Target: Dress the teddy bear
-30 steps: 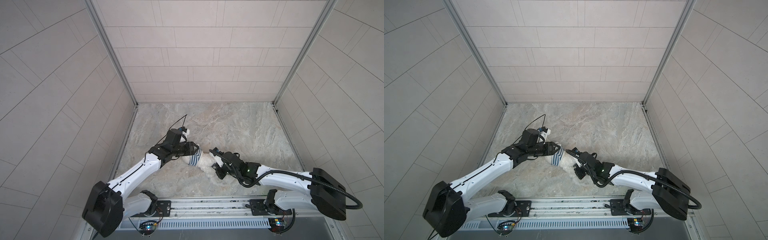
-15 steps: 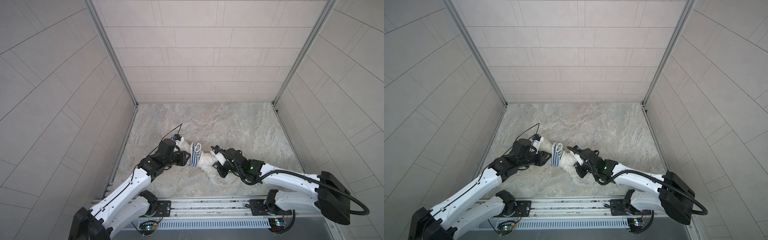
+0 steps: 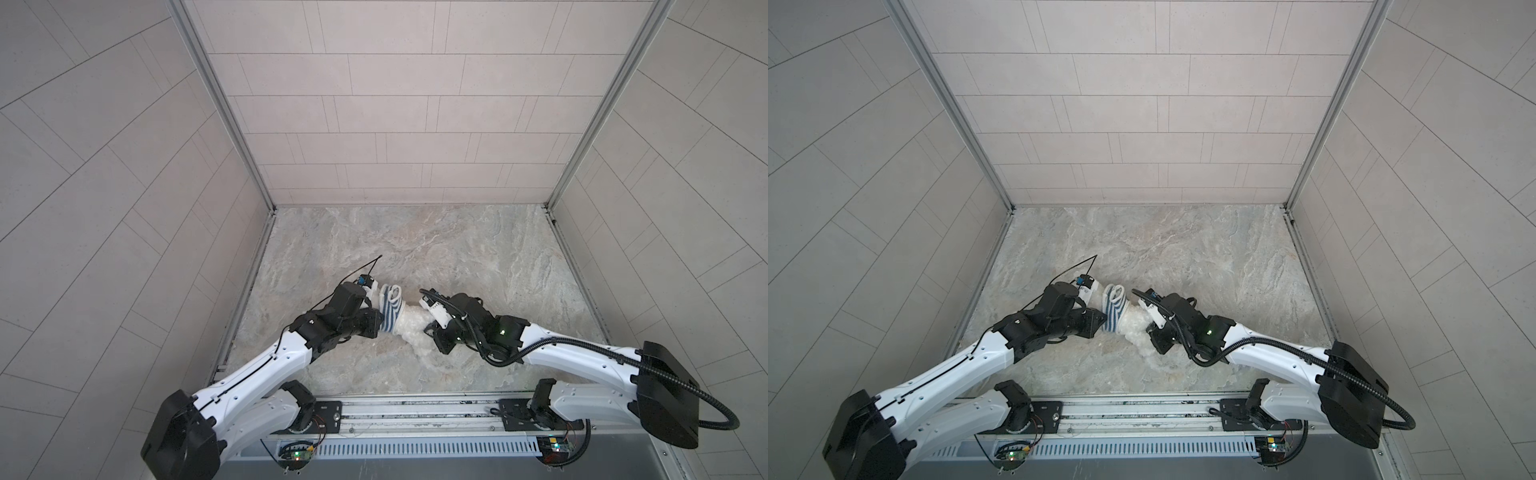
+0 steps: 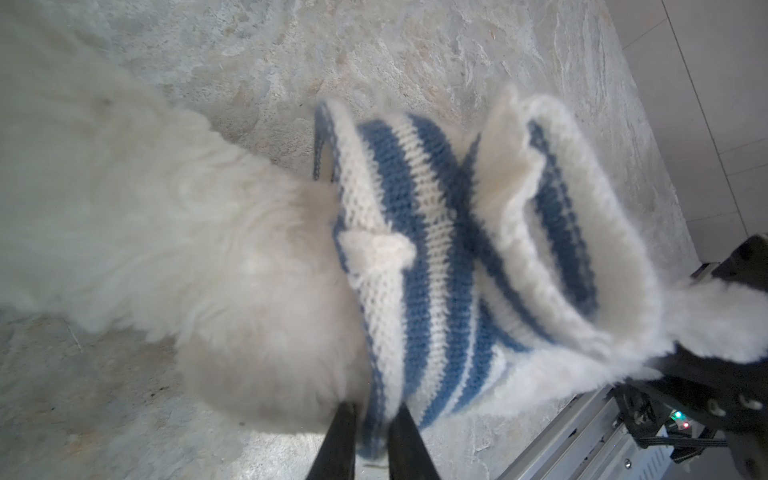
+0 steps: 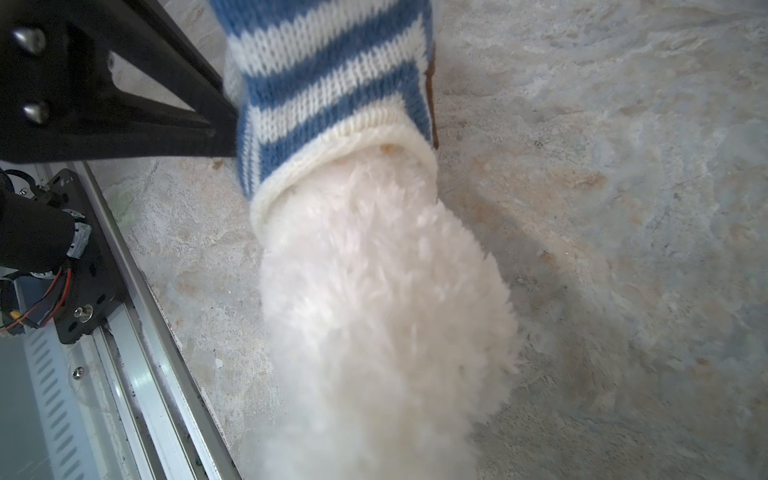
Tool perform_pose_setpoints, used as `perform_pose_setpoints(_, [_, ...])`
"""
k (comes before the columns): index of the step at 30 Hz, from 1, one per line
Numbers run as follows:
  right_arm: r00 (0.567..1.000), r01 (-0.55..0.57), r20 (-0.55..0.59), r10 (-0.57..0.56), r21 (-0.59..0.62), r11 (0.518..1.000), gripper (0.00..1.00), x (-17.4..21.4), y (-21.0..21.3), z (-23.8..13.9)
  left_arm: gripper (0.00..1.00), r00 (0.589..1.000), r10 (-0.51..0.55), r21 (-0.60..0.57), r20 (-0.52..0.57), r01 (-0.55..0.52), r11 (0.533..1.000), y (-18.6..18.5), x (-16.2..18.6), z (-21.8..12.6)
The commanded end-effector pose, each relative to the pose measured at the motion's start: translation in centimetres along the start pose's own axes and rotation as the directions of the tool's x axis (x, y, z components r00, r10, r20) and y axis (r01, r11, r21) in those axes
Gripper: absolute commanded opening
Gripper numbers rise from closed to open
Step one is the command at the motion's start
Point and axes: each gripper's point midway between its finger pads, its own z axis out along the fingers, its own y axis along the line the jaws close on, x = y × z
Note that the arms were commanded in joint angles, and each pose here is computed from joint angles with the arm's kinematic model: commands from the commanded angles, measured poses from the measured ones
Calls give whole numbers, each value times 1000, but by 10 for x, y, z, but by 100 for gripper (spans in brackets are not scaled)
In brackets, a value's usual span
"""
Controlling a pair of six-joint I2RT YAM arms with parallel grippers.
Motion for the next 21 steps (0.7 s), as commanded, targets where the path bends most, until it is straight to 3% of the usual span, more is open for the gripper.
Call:
perform_pose_setpoints(1, [999, 1, 48, 0, -20, 1000, 0, -18, 5, -5, 12, 999, 20, -15, 25, -20, 1000, 0, -6, -3])
perform_pose_setpoints(9, [999, -3, 40, 4, -10, 1000, 0, -18, 2, -7, 0, 999, 34, -39, 19, -34, 999, 4, -3, -9])
perform_pose_setpoints(21, [998, 34, -53, -32, 42, 999, 0, -5, -5, -26, 0, 998, -21, -175, 59, 31, 984, 46, -15, -21])
